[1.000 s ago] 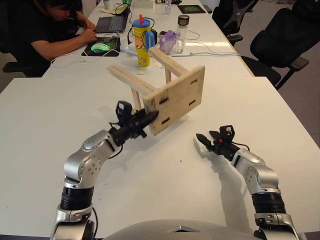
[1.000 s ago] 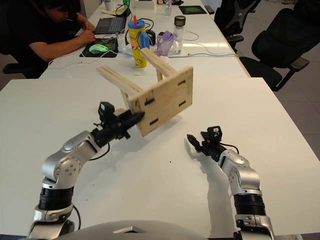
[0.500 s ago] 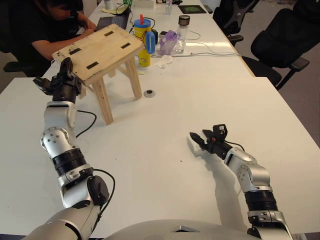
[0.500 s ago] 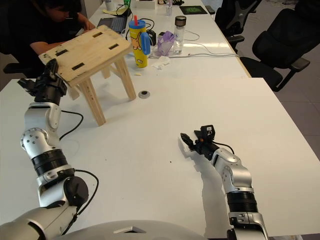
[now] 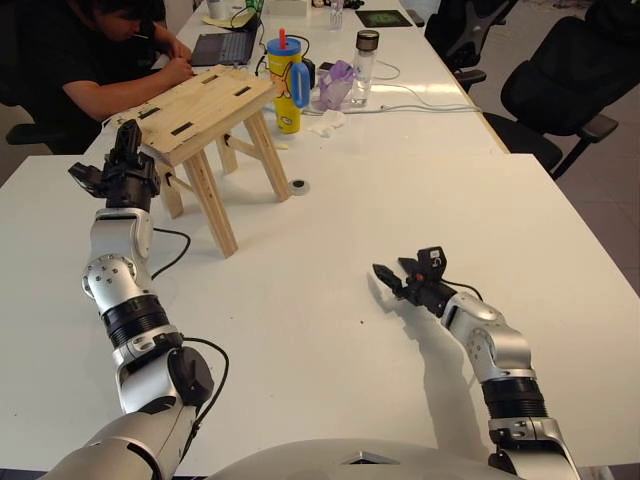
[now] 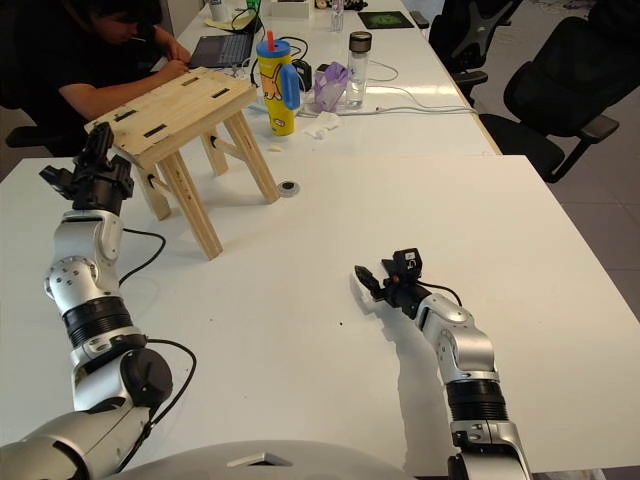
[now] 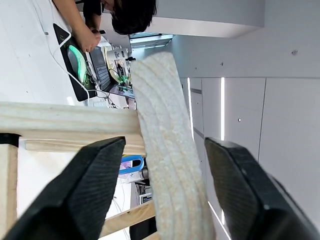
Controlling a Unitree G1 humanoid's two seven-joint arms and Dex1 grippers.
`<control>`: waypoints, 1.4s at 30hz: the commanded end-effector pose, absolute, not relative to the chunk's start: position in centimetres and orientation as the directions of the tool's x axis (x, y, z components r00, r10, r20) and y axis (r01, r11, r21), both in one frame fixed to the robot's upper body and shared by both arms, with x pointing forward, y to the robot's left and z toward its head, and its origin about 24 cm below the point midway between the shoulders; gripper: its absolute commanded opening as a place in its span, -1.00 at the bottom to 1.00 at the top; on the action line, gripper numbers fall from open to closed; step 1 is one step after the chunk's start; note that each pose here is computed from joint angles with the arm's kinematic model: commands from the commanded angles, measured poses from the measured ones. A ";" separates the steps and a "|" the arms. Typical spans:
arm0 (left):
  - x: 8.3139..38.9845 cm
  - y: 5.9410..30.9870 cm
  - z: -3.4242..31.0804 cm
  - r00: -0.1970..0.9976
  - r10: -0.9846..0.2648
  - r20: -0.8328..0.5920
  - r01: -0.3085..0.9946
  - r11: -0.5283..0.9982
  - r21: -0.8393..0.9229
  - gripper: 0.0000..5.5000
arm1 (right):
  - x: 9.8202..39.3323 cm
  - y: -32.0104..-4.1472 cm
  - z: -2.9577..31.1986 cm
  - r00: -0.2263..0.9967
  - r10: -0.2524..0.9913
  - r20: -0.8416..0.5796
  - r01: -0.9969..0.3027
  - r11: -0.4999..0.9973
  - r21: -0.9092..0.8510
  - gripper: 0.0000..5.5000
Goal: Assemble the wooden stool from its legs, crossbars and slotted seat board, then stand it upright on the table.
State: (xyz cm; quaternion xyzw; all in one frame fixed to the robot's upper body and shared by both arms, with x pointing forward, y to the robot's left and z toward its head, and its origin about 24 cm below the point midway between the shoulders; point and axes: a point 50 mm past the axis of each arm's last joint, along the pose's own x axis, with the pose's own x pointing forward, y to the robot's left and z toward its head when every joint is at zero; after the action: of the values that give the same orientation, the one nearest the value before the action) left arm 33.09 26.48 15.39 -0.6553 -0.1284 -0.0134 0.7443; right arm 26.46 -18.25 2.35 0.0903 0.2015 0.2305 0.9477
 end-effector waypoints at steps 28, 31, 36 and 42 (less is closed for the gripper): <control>30.8 22.0 7.3 0.819 -0.511 -0.259 0.572 0.756 0.318 -0.24 | 26.8 -18.4 1.6 0.802 0.460 -0.381 -0.386 0.886 0.258 0.41; 33.9 24.6 7.5 0.874 -0.333 -0.353 0.479 0.711 0.515 -0.43 | 27.2 -17.9 1.7 0.798 0.472 -0.376 -0.402 0.880 0.252 0.41; 36.1 32.2 11.5 0.945 0.214 -0.247 0.150 0.386 0.910 -0.71 | 27.3 -16.9 1.6 0.794 0.485 -0.366 -0.415 0.873 0.256 0.41; 35.2 35.8 13.4 0.900 0.422 -0.113 0.002 0.256 0.967 -0.99 | 27.3 -16.1 1.8 0.782 0.507 -0.362 -0.443 0.861 0.251 0.41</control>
State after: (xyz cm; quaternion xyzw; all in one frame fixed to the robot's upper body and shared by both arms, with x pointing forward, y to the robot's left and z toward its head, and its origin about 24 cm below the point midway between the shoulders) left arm 35.80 34.09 12.42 0.5869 0.1715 0.0971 0.7853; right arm 27.49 -16.61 2.32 0.0784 0.1942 0.2494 0.9455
